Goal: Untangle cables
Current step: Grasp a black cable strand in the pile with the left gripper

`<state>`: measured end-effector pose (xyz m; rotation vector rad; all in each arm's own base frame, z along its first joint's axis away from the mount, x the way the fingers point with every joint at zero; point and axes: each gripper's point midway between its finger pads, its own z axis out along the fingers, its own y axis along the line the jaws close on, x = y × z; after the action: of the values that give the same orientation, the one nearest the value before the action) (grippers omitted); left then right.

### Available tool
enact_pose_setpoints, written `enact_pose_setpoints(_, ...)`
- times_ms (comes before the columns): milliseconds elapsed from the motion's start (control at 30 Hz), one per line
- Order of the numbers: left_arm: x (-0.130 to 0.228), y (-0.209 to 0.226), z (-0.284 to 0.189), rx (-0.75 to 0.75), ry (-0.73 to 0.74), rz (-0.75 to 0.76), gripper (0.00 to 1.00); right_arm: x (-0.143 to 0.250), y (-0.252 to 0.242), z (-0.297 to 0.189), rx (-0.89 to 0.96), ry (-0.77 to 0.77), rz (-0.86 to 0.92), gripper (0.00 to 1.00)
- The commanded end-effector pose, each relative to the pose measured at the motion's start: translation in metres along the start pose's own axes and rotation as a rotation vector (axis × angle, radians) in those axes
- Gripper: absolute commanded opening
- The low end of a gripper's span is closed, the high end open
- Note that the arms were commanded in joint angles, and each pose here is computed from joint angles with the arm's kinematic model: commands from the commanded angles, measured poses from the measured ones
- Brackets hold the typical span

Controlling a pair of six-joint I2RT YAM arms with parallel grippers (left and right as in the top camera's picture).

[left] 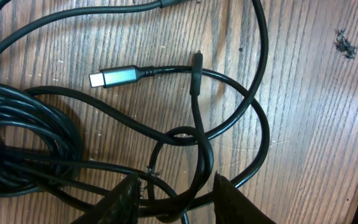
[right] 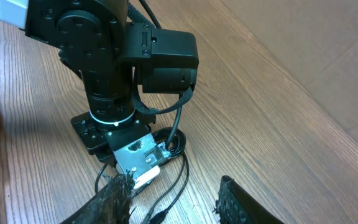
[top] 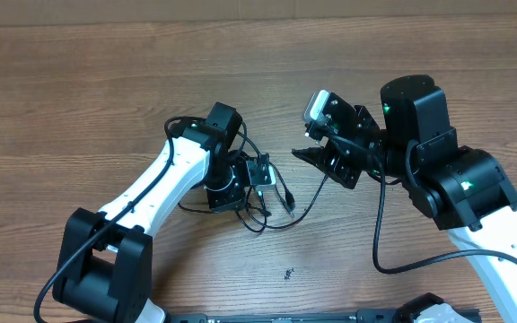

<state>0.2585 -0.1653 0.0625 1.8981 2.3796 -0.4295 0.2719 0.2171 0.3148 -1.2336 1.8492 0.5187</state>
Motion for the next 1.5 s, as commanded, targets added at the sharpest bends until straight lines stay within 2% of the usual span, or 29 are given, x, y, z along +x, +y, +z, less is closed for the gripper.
enact_pose_setpoints(0, -0.001, -0.004, 0.004, 0.022, -0.004, 0.002, 0.38, -0.001, -0.001, 0.0, 0.003, -0.003, 0.004, 0.44)
enact_pose_setpoints(233, -0.004, -0.003, 0.005, 0.016, -0.008, 0.011, 0.31, 0.0, -0.001, 0.0, 0.002, 0.0, 0.006, 0.44)
enact_pose_setpoints(600, -0.003, -0.002, 0.005, 0.014, -0.009, 0.007, 0.31, 0.002, 0.0, 0.0, -0.003, 0.009, 0.011, 0.44)
enact_pose_setpoints(933, 0.005, -0.009, 0.013, 0.04, 0.01, 0.006, 0.22, 0.002, 0.001, 0.0, -0.004, 0.01, 0.011, 0.44)
enact_pose_setpoints(1200, 0.009, -0.012, 0.018, 0.048, 0.016, 0.002, 0.21, 0.003, 0.001, 0.0, -0.004, 0.011, 0.012, 0.44)
enact_pose_setpoints(1267, 0.009, -0.012, 0.018, 0.048, 0.015, 0.001, 0.22, 0.003, 0.001, 0.0, -0.005, 0.011, 0.012, 0.44)
enact_pose_setpoints(1300, 0.009, -0.012, 0.018, 0.047, 0.015, 0.002, 0.28, 0.003, 0.001, 0.0, -0.005, 0.011, 0.012, 0.44)
enact_pose_setpoints(1333, 0.009, -0.011, 0.018, 0.046, 0.014, 0.003, 0.4, 0.003, 0.001, 0.0, -0.005, 0.011, 0.012, 0.44)
enact_pose_setpoints(1367, 0.009, -0.011, 0.018, 0.044, 0.013, 0.003, 0.44, 0.003, 0.001, 0.0, -0.005, 0.011, 0.012, 0.44)
enact_pose_setpoints(1400, 0.008, -0.011, 0.018, 0.044, 0.012, 0.003, 0.42, 0.003, 0.001, 0.0, -0.004, 0.011, 0.012, 0.44)
enact_pose_setpoints(1467, 0.008, -0.011, 0.018, 0.044, 0.013, 0.003, 0.29, 0.003, 0.001, 0.0, -0.004, 0.012, 0.013, 0.44)
